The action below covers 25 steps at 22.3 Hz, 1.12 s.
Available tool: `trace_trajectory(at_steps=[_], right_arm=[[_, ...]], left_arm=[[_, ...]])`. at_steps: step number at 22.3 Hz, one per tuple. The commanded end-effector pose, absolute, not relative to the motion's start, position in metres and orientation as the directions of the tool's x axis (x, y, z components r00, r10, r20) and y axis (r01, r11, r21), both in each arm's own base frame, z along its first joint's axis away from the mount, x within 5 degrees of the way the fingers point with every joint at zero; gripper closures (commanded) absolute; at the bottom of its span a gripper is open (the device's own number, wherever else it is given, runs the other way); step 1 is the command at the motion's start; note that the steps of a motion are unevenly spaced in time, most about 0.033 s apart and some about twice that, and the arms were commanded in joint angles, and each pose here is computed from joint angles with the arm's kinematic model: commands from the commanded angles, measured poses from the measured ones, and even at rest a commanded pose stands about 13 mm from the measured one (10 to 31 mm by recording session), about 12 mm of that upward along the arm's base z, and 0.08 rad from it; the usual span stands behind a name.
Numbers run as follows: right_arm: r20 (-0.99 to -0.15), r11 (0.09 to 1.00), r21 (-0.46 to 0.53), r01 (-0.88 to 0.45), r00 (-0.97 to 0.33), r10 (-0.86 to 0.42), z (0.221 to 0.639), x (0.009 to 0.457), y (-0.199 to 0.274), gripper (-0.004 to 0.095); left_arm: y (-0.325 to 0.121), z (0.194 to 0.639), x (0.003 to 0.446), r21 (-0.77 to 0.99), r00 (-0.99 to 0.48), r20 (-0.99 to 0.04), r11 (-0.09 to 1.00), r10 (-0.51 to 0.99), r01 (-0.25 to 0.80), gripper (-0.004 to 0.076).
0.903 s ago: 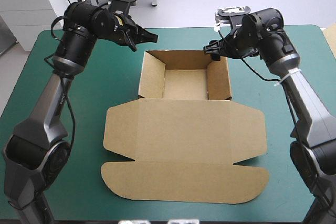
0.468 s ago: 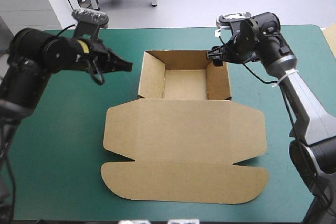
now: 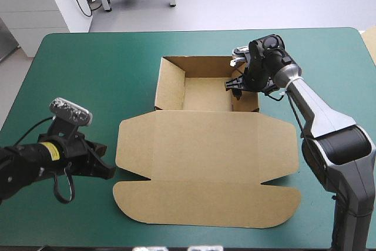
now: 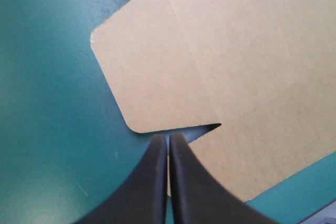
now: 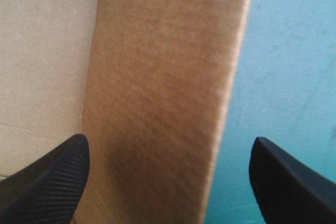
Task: Fold the box
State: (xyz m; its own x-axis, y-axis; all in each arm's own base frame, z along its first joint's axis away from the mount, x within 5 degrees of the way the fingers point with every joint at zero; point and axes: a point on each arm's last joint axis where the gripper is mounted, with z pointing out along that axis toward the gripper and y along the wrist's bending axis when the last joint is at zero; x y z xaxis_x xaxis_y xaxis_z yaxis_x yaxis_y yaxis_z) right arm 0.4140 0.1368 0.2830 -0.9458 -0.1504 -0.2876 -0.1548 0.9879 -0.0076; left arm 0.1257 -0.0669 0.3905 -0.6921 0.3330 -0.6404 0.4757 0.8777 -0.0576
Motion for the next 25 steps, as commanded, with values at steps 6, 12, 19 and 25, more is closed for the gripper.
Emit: trace_trajectory(at_steps=[6, 12, 19, 25], right_arm=[[-0.356, 0.991, 0.051, -0.124, -0.929, -0.098, 0.301, 0.419, 0.124, 0.0145], [-0.338, 0.973, 0.166, -0.162, -0.936, -0.098, 0.301, 0.419, 0.123, 0.0919], [-0.514, 0.978, 0.142, -0.150, -0.856, -0.057, 0.371, 0.420, 0.069, 0.0929], [-0.640, 0.987, -0.079, 0.140, -0.766, 0.057, 0.431, 0.382, -0.059, 0.0929]], left_arm=[[-0.051, 0.354, 0.091, -0.059, -0.569, -0.781, 0.878, 0.256, 0.476, 0.0731], [-0.038, 0.328, 0.064, -0.057, -0.533, -0.812, 0.877, 0.237, 0.476, 0.0731], [-0.019, 0.327, 0.033, 0.000, -0.406, -0.889, 0.886, 0.212, 0.464, 0.0731], [-0.017, 0.319, 0.030, 0.008, -0.395, -0.894, 0.888, 0.213, 0.460, 0.0731]])
